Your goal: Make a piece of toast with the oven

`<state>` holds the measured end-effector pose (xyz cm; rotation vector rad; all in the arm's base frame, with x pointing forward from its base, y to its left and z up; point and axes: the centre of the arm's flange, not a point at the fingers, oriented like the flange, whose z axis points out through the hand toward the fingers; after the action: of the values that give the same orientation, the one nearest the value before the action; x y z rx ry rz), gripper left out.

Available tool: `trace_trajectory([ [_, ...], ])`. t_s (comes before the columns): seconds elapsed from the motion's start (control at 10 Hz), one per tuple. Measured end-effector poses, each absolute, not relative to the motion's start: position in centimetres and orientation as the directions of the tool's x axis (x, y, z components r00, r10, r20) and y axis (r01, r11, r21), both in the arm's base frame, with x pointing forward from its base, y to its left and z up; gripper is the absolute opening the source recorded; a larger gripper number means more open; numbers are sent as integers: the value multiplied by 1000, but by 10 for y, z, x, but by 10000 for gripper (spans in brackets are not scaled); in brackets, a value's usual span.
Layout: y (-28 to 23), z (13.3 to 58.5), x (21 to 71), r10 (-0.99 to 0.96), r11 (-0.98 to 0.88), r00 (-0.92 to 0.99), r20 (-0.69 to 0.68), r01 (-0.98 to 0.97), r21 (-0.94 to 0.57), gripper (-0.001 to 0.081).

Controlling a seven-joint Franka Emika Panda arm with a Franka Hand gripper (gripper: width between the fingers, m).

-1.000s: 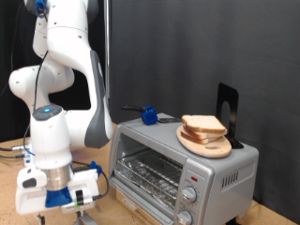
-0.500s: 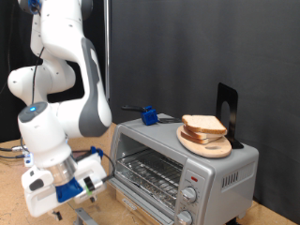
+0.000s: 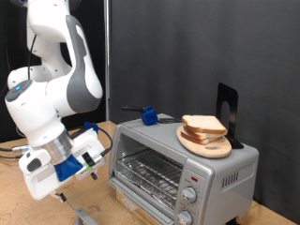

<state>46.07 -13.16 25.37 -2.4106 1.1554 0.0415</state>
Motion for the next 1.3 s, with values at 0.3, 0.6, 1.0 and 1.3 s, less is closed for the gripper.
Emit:
trace_trajectory([
  [0.3,-120,293,460,-604,-479,741,-295,-633,-609,808],
  [0.6,-118,342,459,-581,-435,775,-247,-553,-710,808],
  [1.0,-108,380,456,-601,-420,772,-205,-524,-741,808],
  [1.3,-81,403,459,-469,-377,849,-242,-440,-815,808],
])
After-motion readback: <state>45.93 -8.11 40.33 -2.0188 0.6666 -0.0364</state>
